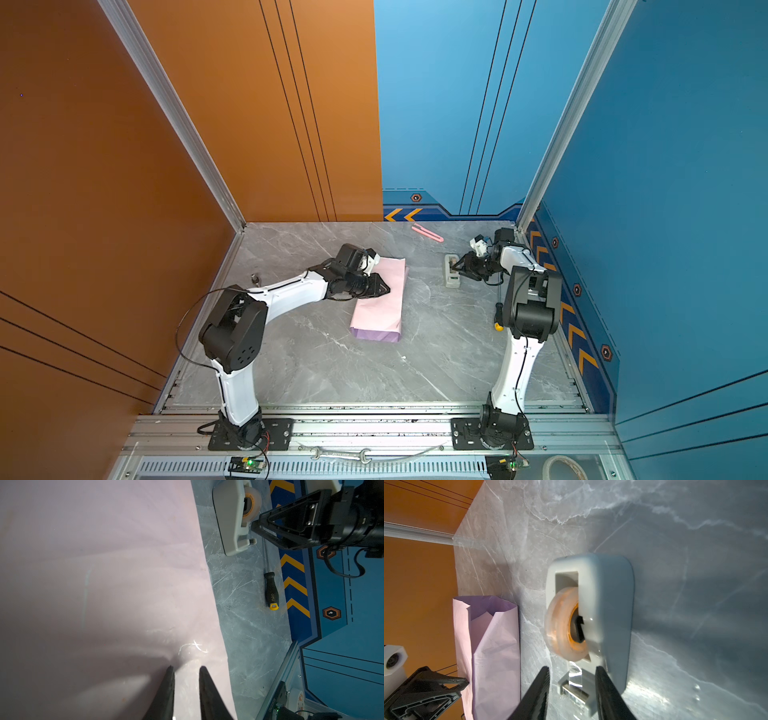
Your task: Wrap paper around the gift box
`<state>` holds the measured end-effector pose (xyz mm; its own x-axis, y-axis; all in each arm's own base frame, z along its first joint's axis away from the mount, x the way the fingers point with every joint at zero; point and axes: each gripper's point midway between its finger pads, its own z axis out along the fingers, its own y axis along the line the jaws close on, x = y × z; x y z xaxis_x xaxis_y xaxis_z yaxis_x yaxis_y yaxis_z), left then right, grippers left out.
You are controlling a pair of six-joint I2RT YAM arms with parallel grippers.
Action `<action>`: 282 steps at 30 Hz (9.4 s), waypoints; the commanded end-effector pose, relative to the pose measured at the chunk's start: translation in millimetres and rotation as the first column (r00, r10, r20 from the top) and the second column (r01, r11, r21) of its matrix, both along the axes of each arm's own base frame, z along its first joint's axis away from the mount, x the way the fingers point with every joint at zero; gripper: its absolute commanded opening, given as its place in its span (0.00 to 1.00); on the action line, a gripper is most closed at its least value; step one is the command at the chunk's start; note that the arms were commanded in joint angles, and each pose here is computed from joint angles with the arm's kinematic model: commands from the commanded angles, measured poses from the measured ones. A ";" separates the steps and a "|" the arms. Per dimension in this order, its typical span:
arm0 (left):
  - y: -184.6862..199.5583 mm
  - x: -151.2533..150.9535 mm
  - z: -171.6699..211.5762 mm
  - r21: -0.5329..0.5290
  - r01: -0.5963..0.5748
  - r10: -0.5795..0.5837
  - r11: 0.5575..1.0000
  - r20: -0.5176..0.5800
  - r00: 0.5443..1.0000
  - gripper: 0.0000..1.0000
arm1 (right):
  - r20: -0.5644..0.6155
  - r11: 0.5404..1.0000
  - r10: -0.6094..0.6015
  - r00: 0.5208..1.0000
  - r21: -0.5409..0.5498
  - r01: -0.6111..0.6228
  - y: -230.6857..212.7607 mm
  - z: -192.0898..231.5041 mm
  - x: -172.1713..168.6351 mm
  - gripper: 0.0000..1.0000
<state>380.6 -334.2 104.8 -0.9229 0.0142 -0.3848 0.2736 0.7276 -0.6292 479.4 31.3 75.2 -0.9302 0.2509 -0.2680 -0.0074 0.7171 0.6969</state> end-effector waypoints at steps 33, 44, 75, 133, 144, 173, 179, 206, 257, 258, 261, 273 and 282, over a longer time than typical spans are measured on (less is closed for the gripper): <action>27.1 -11.9 -42.5 0.125 -0.048 0.063 0.991 -0.119 0.991 0.24 | -0.098 0.980 0.084 0.992 0.190 -0.065 14.6 -26.3 -8.8 0.37; 24.8 -10.0 -39.9 0.120 -0.050 0.064 0.992 -0.116 0.991 0.24 | -0.107 0.967 0.093 0.990 0.248 -0.064 16.9 -25.7 -11.9 0.31; 26.3 -13.1 -40.9 0.128 -0.051 0.066 0.990 -0.112 0.992 0.23 | -0.074 0.921 0.104 0.992 0.384 -0.067 28.6 10.7 -11.2 0.10; 16.5 -17.1 -37.8 0.120 -0.033 0.045 0.992 -0.095 0.994 0.23 | -0.369 0.902 -0.173 0.913 0.314 0.298 15.1 -30.5 -92.9 0.00; 16.0 -18.1 -38.6 0.120 -0.033 0.045 0.992 -0.101 0.994 0.23 | -0.402 0.902 -0.190 0.896 0.289 0.321 12.4 -47.7 -98.9 0.00; 16.9 -21.7 -41.1 0.124 -0.028 0.042 0.992 -0.107 0.993 0.23 | -0.338 0.905 -0.177 0.924 0.312 0.287 22.3 2.2 -133.0 0.00; 16.4 -22.4 -42.1 0.123 -0.026 0.040 0.992 -0.111 0.993 0.23 | -0.349 0.909 -0.189 0.918 0.292 0.298 21.5 -4.6 -140.3 0.00; 12.1 -18.8 -40.5 0.119 -0.022 0.036 0.993 -0.111 0.993 0.23 | -0.420 0.878 -0.286 0.862 0.246 0.411 -0.9 -49.2 -134.5 0.00; 10.8 -22.8 -42.4 0.121 -0.016 0.030 0.992 -0.112 0.993 0.23 | -0.535 0.944 -0.194 0.822 0.126 0.305 43.8 -68.6 -161.7 0.00; 10.6 -22.6 -41.5 0.120 -0.016 0.030 0.993 -0.110 0.993 0.23 | -0.536 0.941 -0.196 0.821 0.132 0.311 44.1 -69.0 -160.7 0.00; 11.2 -22.8 -41.6 0.121 -0.018 0.031 0.992 -0.109 0.994 0.23 | -0.534 0.934 -0.232 0.813 0.111 0.339 33.3 -71.0 -160.4 0.00; 11.8 -23.0 -40.7 0.118 -0.019 0.031 0.993 -0.106 0.994 0.23 | -0.548 0.924 -0.249 0.798 0.113 0.366 14.9 -71.9 -173.9 0.00; 10.4 -21.7 -39.3 0.114 -0.020 0.031 0.993 -0.103 0.994 0.23 | -0.525 0.935 -0.174 0.833 0.177 0.307 51.3 -62.9 -161.2 0.00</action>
